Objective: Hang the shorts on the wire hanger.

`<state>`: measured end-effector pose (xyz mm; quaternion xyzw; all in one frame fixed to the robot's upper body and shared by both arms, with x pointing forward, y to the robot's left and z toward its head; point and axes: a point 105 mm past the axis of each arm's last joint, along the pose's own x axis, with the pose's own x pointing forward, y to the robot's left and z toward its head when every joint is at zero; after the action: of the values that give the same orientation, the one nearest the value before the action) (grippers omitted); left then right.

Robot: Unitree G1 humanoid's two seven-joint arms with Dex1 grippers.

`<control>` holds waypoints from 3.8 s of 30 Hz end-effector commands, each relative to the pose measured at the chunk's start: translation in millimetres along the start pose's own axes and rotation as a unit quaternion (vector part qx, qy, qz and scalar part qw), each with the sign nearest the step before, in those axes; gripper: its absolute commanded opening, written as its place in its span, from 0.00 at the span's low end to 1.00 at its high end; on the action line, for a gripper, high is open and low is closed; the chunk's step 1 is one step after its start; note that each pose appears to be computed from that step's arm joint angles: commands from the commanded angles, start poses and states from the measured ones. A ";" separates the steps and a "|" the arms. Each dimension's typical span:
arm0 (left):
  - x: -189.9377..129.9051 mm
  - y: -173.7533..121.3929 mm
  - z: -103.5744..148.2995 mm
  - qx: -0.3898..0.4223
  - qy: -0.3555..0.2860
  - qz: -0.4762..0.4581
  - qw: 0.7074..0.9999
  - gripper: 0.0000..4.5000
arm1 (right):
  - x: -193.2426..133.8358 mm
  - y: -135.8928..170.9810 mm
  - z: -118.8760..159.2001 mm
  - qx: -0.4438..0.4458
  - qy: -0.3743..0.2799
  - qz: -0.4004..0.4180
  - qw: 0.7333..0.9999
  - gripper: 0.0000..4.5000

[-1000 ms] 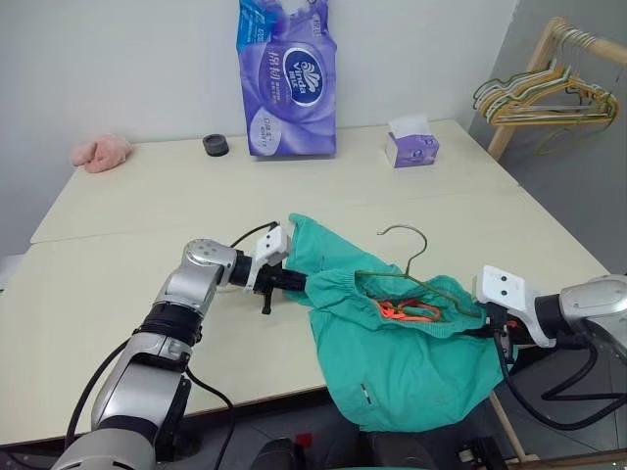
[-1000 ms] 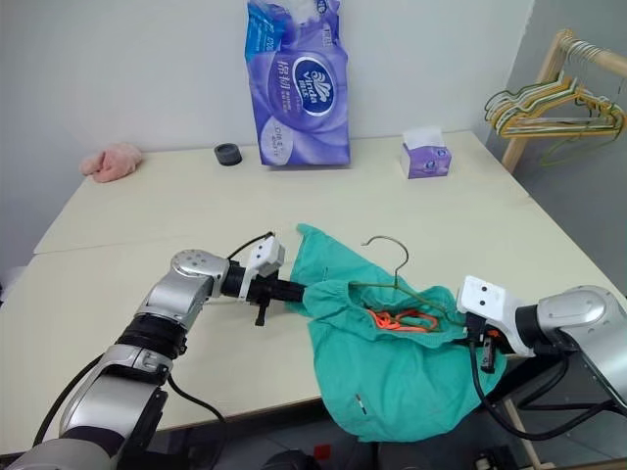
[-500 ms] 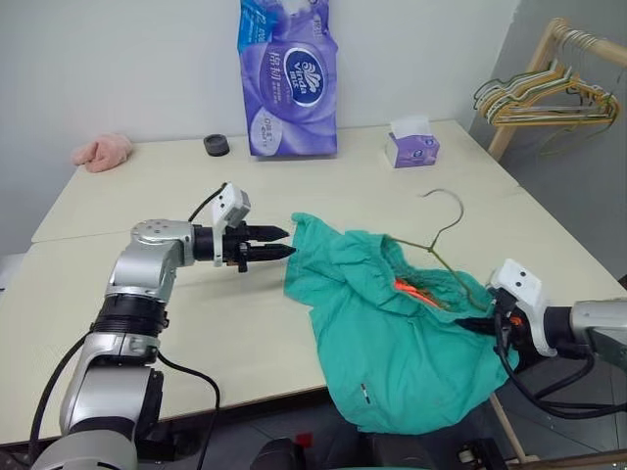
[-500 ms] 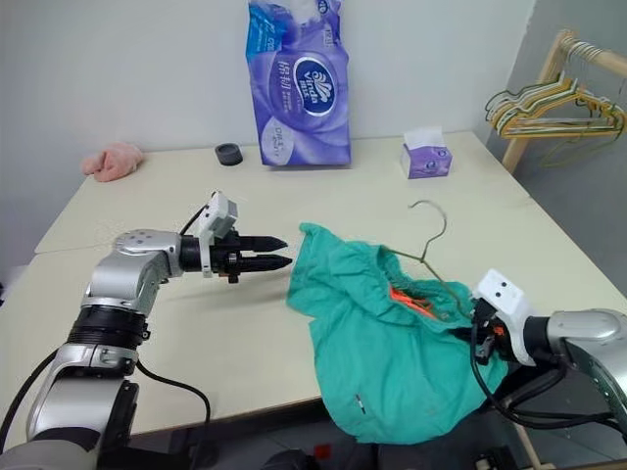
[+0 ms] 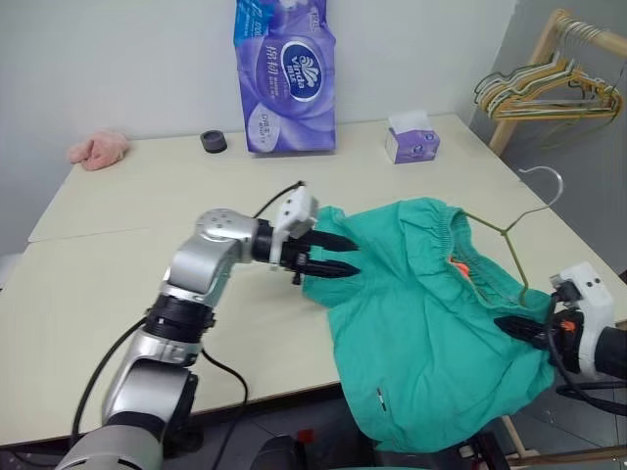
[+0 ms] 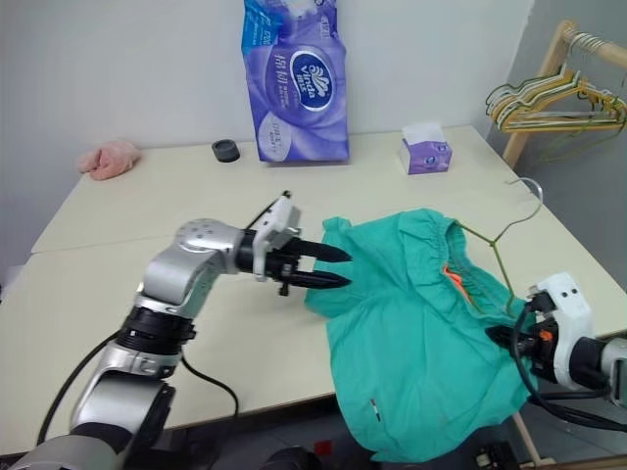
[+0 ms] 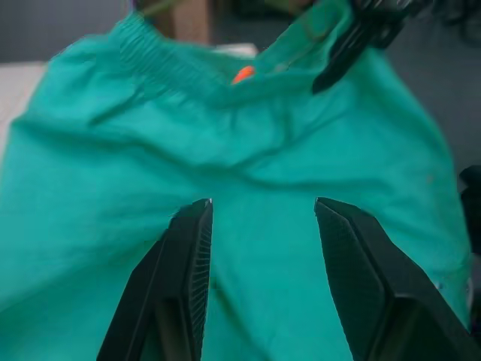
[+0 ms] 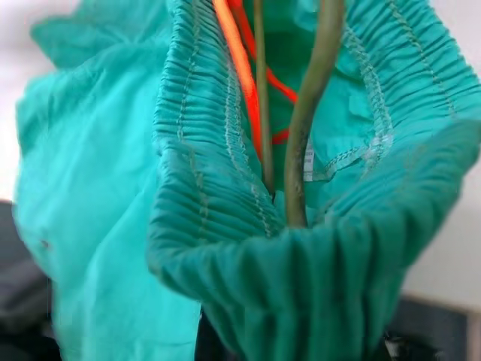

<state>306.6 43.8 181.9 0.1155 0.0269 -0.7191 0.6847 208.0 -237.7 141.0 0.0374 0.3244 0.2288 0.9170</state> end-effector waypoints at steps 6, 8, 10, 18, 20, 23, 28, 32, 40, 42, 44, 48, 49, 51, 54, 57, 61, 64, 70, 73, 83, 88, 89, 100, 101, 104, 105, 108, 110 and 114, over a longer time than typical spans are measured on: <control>76.2 -5.3 53.7 0.056 -0.071 -0.012 0.996 0.51 | -57.3 -64.6 24.4 0.132 -0.117 -0.151 0.973 0.00; 88.6 -6.7 64.8 0.063 -0.087 -0.013 0.994 0.51 | -69.9 -73.3 32.4 0.134 -0.125 -0.183 0.966 0.00; 96.2 -3.7 75.3 0.067 -0.099 -0.001 0.993 0.51 | -76.6 -78.0 39.1 0.134 -0.129 -0.206 0.961 0.00; 119.5 6.5 112.3 0.111 -0.116 0.035 0.986 0.51 | -95.2 -97.3 74.0 0.144 -0.163 -0.273 0.937 0.00; 124.6 9.2 120.0 0.116 -0.121 0.042 0.985 0.51 | -101.7 -104.4 84.3 0.152 -0.175 -0.290 0.929 0.00; 131.1 10.2 134.2 0.132 -0.133 0.045 0.981 0.51 | -113.8 -115.4 95.9 0.163 -0.183 -0.316 0.917 0.00; 140.5 11.4 149.1 0.170 -0.136 0.046 0.975 0.51 | -128.2 -133.0 104.8 0.191 -0.196 -0.351 0.895 0.00; 146.9 14.8 157.0 0.201 -0.135 0.054 0.969 0.51 | -140.0 -149.9 103.0 0.223 -0.200 -0.386 0.873 0.00; 160.1 9.6 181.8 0.228 -0.170 0.046 0.958 0.51 | -148.5 -169.2 105.5 0.249 -0.191 -0.420 0.852 0.00; 163.4 7.3 188.6 0.229 -0.178 0.039 0.956 0.51 | -156.4 -175.3 105.5 0.258 -0.196 -0.442 0.836 0.00; 166.9 5.1 193.2 0.236 -0.180 0.033 0.954 0.51 | -160.2 -177.8 104.9 0.268 -0.200 -0.454 0.826 0.00; 171.9 1.4 198.7 0.234 -0.187 0.019 0.954 0.51 | -159.0 -172.2 101.7 0.280 -0.202 -0.460 0.818 0.00; 173.0 0.2 200.0 0.229 -0.190 0.014 0.954 0.51 | -158.6 -171.2 100.5 0.285 -0.204 -0.460 0.815 0.00; 175.8 -2.3 202.1 0.222 -0.195 0.004 0.955 0.51 | -160.3 -171.7 96.2 0.296 -0.213 -0.469 0.805 0.00; 179.3 -6.2 206.0 0.213 -0.203 -0.010 0.956 0.51 | -165.4 -174.4 87.6 0.314 -0.226 -0.485 0.784 0.00; 179.9 -12.0 212.7 0.193 -0.218 -0.033 0.956 0.51 | -171.7 -176.5 80.2 0.334 -0.241 -0.498 0.763 0.00; 179.1 -17.7 216.1 0.192 -0.222 -0.056 0.954 0.51 | -174.6 -176.1 75.0 0.348 -0.255 -0.511 0.744 0.00; 180.2 -21.3 215.8 0.194 -0.219 -0.069 0.954 0.51 | -170.4 -174.9 74.7 0.348 -0.259 -0.509 0.744 0.00; 184.5 -30.4 210.5 0.210 -0.209 -0.093 0.951 0.51 | -166.7 -173.9 75.6 0.337 -0.251 -0.506 0.753 0.00; 185.6 -33.2 208.1 0.214 -0.205 -0.100 0.950 0.52 | -163.3 -173.6 73.3 0.337 -0.249 -0.506 0.754 0.17; 184.0 -42.1 209.3 0.207 -0.214 -0.125 0.946 0.52 | -164.0 -165.2 74.0 0.310 -0.263 -0.519 0.752 0.94; 184.0 -42.1 206.8 0.204 -0.211 -0.127 0.947 0.52 | -181.1 -153.9 85.2 0.258 -0.271 -0.564 0.736 0.99; 184.1 -41.8 206.5 0.204 -0.210 -0.127 0.948 0.52 | -183.0 -151.2 89.5 0.255 -0.280 -0.566 0.732 0.99; 183.8 -38.9 203.5 0.203 -0.207 -0.122 0.949 0.52 | -196.4 -113.5 145.1 0.147 -0.332 -0.595 0.717 0.99; 183.6 -38.2 203.0 0.203 -0.206 -0.120 0.950 0.52 | -197.0 -108.6 150.3 0.126 -0.331 -0.598 0.719 0.99; 182.6 -35.3 200.8 0.203 -0.203 -0.114 0.951 0.52 | -200.3 -98.1 162.1 0.091 -0.338 -0.606 0.714 0.99; 181.5 -32.7 198.9 0.201 -0.200 -0.109 0.953 0.52 | -199.5 -91.3 170.5 0.068 -0.345 -0.602 0.717 0.99; 177.7 -23.8 191.3 0.194 -0.191 -0.089 0.958 0.52 | -187.9 -71.2 193.5 -0.019 -0.353 -0.580 0.734 0.99; 170.4 -11.1 177.1 0.193 -0.175 -0.057 0.964 0.52 | -165.1 -56.6 204.1 -0.070 -0.353 -0.535 0.764 0.99; 151.0 14.4 150.3 0.168 -0.146 0.012 0.975 0.52 | -130.9 -46.2 199.8 -0.097 -0.344 -0.479 0.802 0.99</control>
<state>291.7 -142.3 294.0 0.1134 -0.1832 -0.7348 0.6432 259.3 -332.3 362.5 -0.1373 -0.0391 -0.2630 0.9542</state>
